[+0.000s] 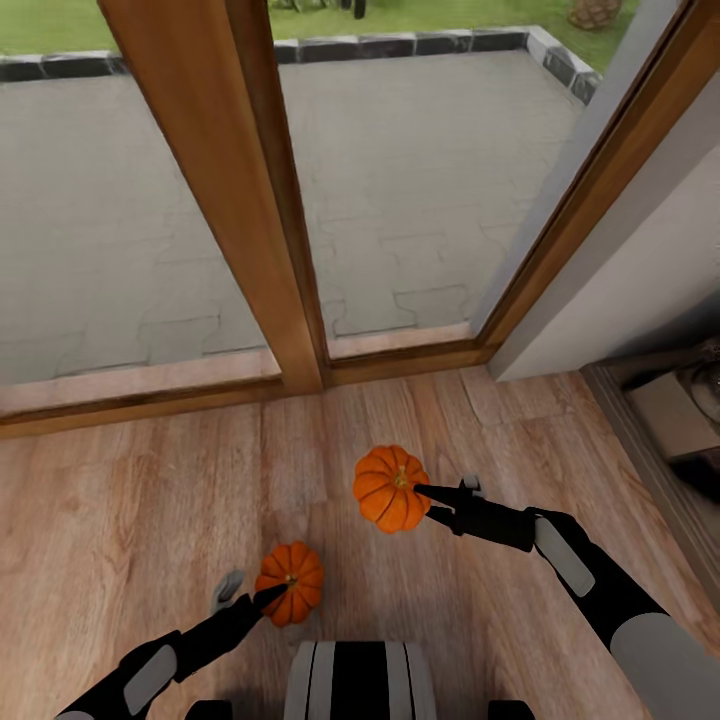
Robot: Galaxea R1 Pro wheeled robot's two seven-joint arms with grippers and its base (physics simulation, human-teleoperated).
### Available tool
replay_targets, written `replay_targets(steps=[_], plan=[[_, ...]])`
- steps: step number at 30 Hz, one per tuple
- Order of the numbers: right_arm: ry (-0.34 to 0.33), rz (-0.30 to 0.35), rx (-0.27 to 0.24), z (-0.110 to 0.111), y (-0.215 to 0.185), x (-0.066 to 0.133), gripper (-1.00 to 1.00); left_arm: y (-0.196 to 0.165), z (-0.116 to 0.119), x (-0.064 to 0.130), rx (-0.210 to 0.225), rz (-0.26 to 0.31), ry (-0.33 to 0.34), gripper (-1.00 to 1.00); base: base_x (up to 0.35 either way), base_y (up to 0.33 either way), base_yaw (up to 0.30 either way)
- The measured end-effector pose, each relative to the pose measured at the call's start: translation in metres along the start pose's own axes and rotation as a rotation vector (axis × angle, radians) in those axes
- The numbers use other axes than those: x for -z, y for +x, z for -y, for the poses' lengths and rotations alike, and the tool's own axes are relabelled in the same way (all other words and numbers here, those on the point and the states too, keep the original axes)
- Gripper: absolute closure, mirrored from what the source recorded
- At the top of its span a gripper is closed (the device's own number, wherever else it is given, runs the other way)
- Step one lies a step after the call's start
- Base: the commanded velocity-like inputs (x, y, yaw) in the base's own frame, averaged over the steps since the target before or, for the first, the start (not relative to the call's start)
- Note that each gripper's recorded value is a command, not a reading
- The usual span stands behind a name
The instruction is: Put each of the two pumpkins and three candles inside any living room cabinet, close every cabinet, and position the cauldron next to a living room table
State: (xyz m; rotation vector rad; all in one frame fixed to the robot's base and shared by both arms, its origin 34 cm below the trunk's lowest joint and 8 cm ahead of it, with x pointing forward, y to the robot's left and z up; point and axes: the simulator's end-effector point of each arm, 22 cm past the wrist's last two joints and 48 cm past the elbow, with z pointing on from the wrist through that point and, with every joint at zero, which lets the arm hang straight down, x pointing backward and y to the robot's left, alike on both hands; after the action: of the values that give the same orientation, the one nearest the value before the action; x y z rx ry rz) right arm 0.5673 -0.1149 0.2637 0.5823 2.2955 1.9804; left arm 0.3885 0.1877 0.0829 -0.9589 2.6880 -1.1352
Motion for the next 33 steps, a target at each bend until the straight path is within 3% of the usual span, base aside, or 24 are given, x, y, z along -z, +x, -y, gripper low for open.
replay_targets(steps=[8,12,15,21,27,33], plan=[[-0.008,0.005,0.034,-0.017,-0.003,0.001,1.00,-0.028,0.014,0.014,-0.035,0.040,0.026,1.00,0.000,0.000,0.000],[-0.007,0.008,0.052,-0.024,-0.005,0.002,1.00,-0.059,0.034,0.036,-0.073,0.071,0.102,1.00,0.000,0.000,0.000],[-0.007,0.010,0.063,-0.030,-0.006,0.002,1.00,-0.071,0.037,0.051,-0.065,0.065,0.117,1.00,0.000,0.000,0.000],[-0.008,0.012,0.083,-0.041,-0.007,0.004,1.00,-0.104,0.047,0.074,-0.067,0.126,0.140,1.00,0.000,0.000,0.000],[-0.002,0.023,0.081,-0.045,-0.008,0.008,1.00,-0.114,0.072,0.096,-0.071,0.117,0.238,1.00,0.000,0.000,0.000],[-0.010,0.026,0.102,-0.058,-0.009,0.009,1.00,-0.121,0.083,0.109,-0.083,0.123,0.263,1.00,0.000,0.000,0.000]])
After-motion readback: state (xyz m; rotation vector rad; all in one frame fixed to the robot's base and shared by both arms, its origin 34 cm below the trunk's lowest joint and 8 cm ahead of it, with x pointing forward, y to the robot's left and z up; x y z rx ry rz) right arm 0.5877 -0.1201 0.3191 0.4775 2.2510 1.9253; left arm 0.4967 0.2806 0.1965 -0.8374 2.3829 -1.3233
